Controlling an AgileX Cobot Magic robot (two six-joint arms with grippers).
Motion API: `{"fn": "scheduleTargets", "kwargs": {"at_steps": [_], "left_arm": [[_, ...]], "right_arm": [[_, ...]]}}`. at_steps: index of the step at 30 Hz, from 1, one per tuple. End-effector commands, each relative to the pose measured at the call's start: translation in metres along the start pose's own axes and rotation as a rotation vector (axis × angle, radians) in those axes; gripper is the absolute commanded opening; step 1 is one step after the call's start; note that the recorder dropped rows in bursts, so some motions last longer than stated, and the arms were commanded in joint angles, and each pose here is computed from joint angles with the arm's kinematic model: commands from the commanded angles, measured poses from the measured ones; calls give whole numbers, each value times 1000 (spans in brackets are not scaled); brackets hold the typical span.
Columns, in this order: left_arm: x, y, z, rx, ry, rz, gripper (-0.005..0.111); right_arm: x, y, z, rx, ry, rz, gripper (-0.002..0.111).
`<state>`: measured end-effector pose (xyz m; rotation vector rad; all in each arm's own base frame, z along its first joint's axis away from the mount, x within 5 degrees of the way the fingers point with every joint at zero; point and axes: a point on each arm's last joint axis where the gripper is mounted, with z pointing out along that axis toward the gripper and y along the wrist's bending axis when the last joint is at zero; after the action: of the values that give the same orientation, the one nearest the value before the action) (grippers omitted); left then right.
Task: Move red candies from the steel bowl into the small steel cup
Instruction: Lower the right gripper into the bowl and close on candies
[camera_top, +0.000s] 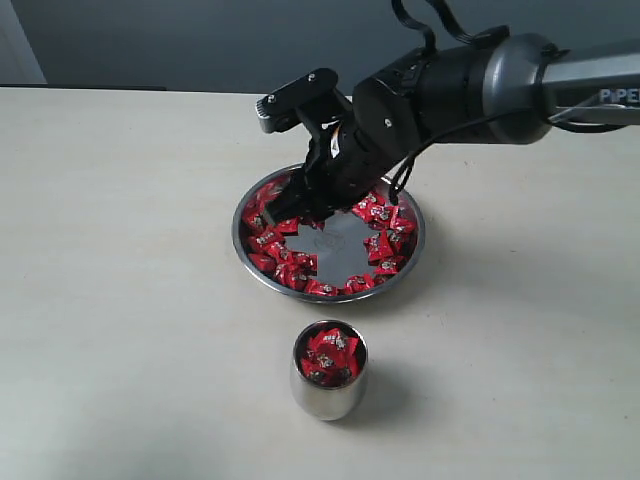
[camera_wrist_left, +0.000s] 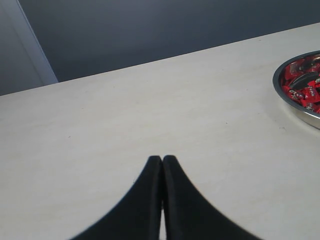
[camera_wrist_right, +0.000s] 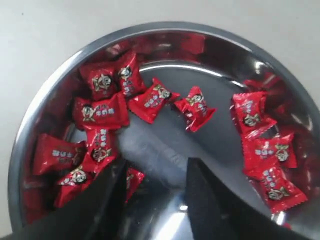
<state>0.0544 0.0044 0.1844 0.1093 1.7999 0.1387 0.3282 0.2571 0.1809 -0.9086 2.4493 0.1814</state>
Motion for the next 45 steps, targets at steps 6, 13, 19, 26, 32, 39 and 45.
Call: {"fn": "scheduleTargets", "kwargs": {"at_steps": [6, 13, 19, 26, 32, 39, 45], "left_arm": [[-1, 0, 0, 0, -12, -6, 0], [-1, 0, 0, 0, -12, -6, 0], [-1, 0, 0, 0, -12, -6, 0], [-1, 0, 0, 0, -12, -6, 0], [-1, 0, 0, 0, -12, -6, 0], [-1, 0, 0, 0, -12, -6, 0], [-1, 0, 0, 0, -12, -6, 0]], "right_arm": [[-13, -17, 17, 19, 66, 66, 50], [1, -61, 22, 80, 189, 171, 50], [14, -69, 19, 83, 318, 214, 50], [21, -69, 34, 78, 345, 215, 47], [27, -67, 48, 65, 368, 229, 46], [25, -67, 51, 59, 344, 237, 43], [25, -67, 51, 59, 341, 237, 8]]}}
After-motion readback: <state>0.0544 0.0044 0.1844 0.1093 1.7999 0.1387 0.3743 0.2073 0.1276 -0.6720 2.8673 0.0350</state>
